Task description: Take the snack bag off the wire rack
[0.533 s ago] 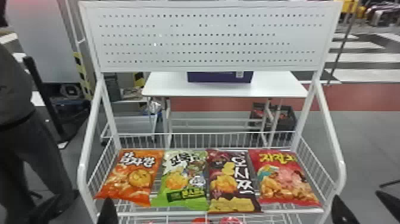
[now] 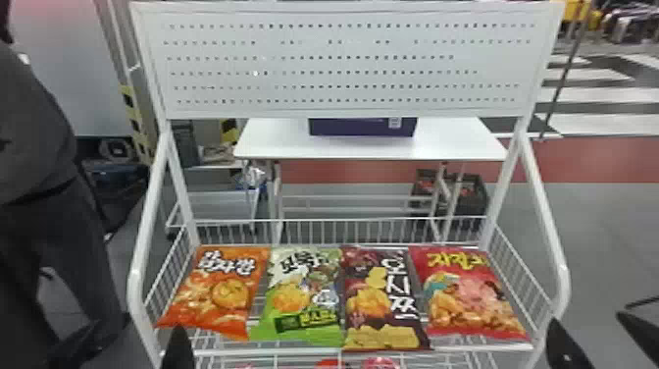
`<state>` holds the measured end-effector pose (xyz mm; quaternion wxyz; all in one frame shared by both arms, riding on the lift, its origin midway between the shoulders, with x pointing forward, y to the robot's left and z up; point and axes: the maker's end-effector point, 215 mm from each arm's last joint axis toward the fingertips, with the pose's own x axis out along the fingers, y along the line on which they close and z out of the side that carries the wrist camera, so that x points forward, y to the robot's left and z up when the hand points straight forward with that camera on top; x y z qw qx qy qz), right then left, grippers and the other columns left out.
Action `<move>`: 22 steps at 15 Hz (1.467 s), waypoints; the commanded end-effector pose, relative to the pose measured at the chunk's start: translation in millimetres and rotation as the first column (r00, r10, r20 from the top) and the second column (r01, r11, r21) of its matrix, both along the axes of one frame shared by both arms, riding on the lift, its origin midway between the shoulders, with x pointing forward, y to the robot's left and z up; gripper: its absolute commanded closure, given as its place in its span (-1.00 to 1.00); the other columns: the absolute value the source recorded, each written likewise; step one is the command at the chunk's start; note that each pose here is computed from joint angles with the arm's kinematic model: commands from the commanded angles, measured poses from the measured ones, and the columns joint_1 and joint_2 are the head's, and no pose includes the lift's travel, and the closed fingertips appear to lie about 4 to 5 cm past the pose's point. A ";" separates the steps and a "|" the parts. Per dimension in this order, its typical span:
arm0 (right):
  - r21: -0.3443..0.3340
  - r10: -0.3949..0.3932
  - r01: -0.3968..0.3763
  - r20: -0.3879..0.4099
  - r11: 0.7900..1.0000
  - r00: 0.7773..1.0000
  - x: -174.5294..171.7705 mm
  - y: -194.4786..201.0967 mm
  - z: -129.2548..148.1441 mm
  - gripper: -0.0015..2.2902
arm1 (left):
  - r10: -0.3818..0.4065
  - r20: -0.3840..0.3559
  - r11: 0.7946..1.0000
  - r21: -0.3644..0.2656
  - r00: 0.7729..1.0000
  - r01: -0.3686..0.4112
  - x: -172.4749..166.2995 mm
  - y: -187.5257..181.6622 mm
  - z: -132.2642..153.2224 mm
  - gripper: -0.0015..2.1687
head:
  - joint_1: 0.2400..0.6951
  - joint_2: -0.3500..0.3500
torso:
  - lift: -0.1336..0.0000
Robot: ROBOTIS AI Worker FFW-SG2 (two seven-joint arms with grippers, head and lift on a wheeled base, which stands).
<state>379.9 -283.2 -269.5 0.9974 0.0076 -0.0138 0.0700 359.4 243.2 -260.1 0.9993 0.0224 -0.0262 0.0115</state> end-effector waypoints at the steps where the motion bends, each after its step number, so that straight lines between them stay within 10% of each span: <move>1: 0.004 -0.002 0.002 -0.007 1.000 1.000 0.2 0.4 -3.9 -0.84 | 0.000 0.000 1.000 0.001 1.000 0.000 0.2 0.1 -0.3 -0.87 | 0.14 0.00 | 1.00; 11: -0.003 0.066 -0.067 -0.176 0.998 0.982 117.0 62.9 -106.3 -0.84 | -0.001 -0.024 1.000 0.010 1.000 0.001 -2.3 -0.4 -12.6 -0.87 | 0.14 0.00 | 1.00; 22: -0.064 -0.009 -0.008 -0.259 0.998 0.966 159.0 30.5 -160.2 -0.83 | 0.001 -0.032 1.000 0.016 0.999 -0.001 0.3 2.9 -18.5 -0.87 | 0.14 0.00 | 1.00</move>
